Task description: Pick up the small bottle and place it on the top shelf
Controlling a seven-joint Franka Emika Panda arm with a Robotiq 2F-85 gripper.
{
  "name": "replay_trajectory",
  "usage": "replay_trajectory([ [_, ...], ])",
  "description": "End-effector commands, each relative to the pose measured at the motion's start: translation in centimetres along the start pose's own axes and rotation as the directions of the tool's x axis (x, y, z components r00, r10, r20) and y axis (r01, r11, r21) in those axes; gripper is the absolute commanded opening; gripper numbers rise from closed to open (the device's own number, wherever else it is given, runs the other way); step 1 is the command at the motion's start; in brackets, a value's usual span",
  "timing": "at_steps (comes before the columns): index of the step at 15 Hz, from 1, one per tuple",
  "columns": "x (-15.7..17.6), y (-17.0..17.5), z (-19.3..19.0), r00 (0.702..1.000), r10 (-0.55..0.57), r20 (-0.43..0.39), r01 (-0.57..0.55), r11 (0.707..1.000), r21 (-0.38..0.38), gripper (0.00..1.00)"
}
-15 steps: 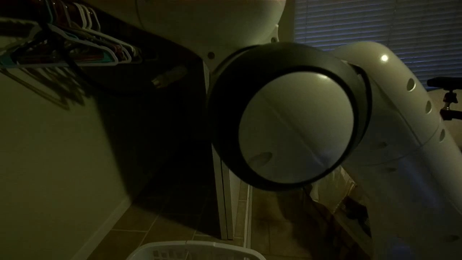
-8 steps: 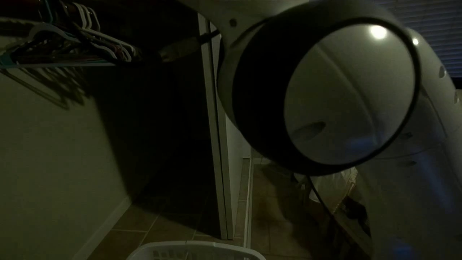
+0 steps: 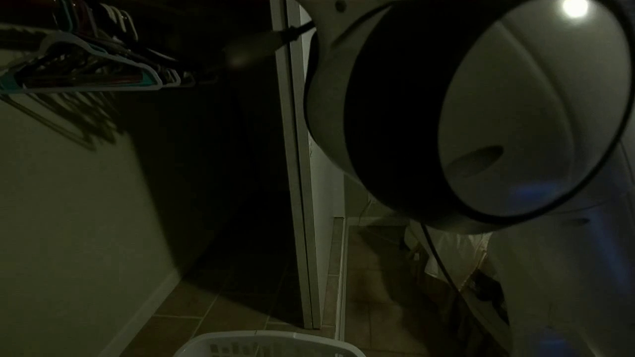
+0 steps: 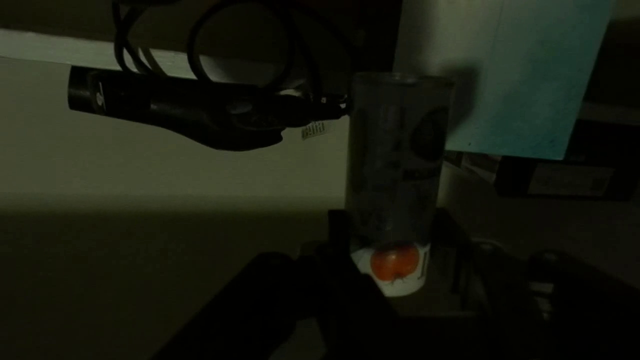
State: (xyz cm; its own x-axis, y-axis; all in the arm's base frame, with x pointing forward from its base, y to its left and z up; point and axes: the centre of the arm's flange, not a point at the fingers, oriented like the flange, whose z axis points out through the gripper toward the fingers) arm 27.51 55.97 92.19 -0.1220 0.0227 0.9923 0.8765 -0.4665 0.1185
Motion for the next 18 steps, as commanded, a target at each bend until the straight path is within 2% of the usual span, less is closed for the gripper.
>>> replay_trajectory([
  [1, -1.2, 0.0, -3.2, 1.0, 0.009, 0.022, -0.009, 1.0, -0.029, 0.19],
  [7, -2.2, 0.6, -5.9, 0.993, -0.043, 0.112, 0.048, 0.998, -0.045, 0.19],
  [12, -2.3, 0.1, -7.5, 0.983, -0.018, 0.181, 0.025, 0.999, -0.04, 0.19],
  [14, -2.6, -0.4, -8.1, 0.974, 0.004, 0.226, 0.004, 0.999, -0.036, 0.19],
  [18, -2.9, -0.9, -8.6, 0.941, 0.054, 0.333, -0.03, 0.997, -0.076, 0.19],
])
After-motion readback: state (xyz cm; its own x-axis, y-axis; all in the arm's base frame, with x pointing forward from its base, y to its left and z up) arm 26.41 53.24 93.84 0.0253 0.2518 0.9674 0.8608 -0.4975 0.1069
